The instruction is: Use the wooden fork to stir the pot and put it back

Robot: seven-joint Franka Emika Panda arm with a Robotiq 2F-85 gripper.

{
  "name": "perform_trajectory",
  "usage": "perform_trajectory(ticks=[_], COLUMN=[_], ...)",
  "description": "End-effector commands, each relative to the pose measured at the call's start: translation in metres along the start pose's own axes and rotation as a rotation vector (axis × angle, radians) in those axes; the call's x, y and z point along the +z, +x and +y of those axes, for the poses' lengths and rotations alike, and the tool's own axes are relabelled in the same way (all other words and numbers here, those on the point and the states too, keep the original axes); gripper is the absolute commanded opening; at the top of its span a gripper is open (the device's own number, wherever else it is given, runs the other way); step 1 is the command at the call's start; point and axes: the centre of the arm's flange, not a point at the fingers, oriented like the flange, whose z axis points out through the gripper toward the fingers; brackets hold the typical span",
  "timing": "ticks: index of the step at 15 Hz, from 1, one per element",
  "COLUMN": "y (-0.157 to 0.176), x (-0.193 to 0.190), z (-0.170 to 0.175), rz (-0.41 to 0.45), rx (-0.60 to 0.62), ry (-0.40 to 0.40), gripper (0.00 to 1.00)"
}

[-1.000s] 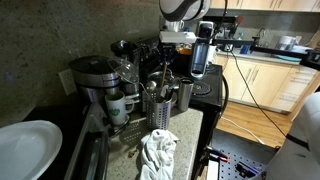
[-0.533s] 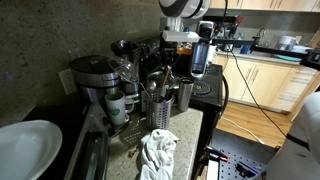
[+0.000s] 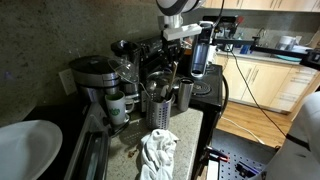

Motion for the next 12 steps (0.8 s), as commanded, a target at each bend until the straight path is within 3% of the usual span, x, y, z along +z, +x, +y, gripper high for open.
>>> perform_trajectory(ticks=[1, 9, 12], y=[0.001, 0.002, 0.002], x=[-0.005, 0.028, 0.026], z=[-0.005, -0.012, -0.014], rz=[0.066, 0.004, -0.048], rx=[0.051, 0.090, 0.060], ry=[-0.080, 0.188, 0.182], gripper=[0.06, 0.06, 0.06])
